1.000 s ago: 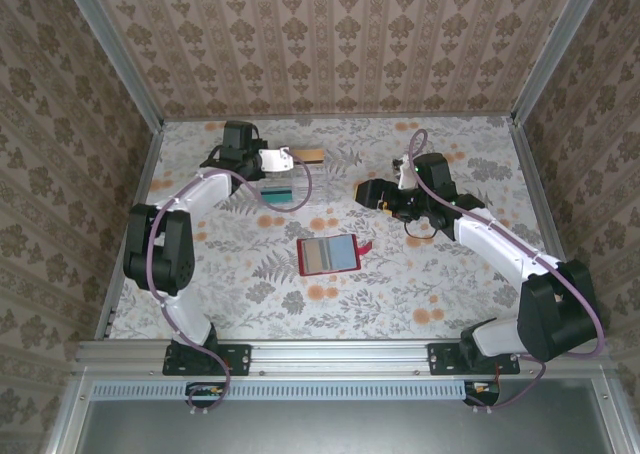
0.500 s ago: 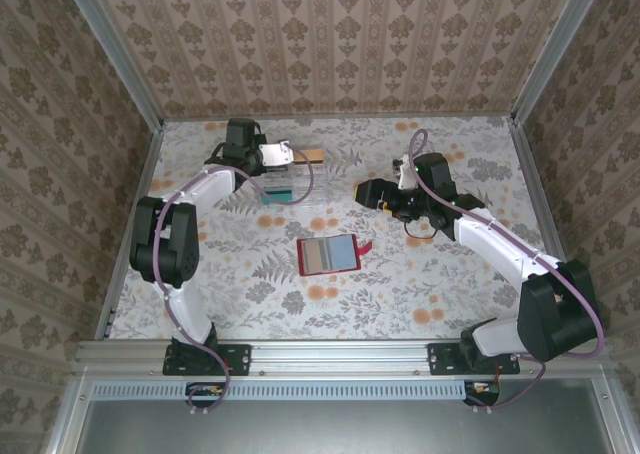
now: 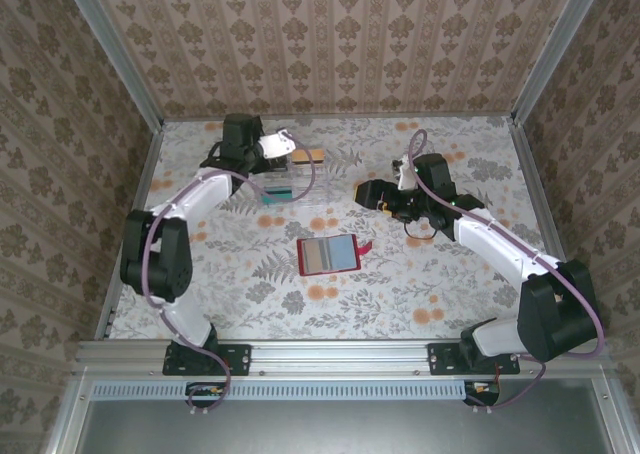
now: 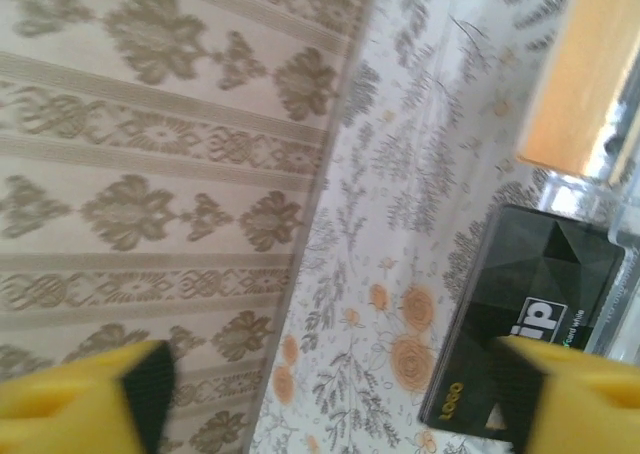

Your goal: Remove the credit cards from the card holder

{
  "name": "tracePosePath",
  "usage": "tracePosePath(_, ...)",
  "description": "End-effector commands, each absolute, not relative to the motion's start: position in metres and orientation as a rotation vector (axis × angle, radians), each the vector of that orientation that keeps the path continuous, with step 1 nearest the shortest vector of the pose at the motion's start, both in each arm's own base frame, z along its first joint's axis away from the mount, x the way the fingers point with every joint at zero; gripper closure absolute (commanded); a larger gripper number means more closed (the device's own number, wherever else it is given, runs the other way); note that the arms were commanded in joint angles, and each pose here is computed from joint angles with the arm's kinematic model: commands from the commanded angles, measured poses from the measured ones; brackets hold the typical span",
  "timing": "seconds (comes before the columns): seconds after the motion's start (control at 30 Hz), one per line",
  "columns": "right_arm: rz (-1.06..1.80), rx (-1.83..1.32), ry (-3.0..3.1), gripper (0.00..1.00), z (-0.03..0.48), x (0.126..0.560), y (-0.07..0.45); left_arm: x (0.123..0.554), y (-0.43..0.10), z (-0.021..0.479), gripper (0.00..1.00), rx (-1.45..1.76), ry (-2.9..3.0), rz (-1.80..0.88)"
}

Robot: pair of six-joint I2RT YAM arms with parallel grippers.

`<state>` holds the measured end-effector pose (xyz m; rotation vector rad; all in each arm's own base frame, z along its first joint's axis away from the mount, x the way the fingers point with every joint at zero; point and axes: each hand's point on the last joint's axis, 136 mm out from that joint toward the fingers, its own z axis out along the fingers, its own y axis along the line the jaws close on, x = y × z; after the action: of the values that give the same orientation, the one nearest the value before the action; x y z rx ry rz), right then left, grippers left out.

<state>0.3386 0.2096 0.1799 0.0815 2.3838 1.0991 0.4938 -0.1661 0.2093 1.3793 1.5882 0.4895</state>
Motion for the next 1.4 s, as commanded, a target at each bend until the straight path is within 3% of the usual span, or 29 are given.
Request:
tracePosePath(0.0,1.063,0.046,2.392,0.00,0.181,0.331,0.213,0.479,-0.166,0.255,0.00,1.208,1.571,0.448)
tracePosePath(0.27,0.998,-0.033,2.447,0.00,0.166,0.318,0.232,0.456,-0.117,0.295,0.00,0.650,1.850,0.360)
tracePosePath(0.7,0.814,-0.135,2.573,0.02,0.118,0.303,0.258,0.368,-0.097,0.248,0.00,0.197,2.169,-0.130)
tracePosePath(0.77,0.768,-0.135,2.598,0.05,0.108,0.301,0.257,0.354,-0.099,0.240,0.05,0.128,2.194,-0.230)
tracePosePath(0.87,0.727,-0.137,2.635,0.12,0.092,0.298,0.255,0.334,-0.103,0.222,0.17,-0.002,2.265,-0.363)
tracePosePath(1.1,0.609,-0.183,2.718,0.39,0.056,0.288,0.248,0.294,-0.143,0.154,0.49,-0.214,2.459,-0.654)
tracePosePath(1.2,0.548,-0.203,2.753,0.55,0.042,0.285,0.243,0.280,-0.172,0.130,0.55,-0.218,2.507,-0.745)
tracePosePath(1.37,0.480,-0.218,2.795,0.63,0.023,0.280,0.238,0.264,-0.215,0.102,0.54,-0.198,2.573,-0.875)
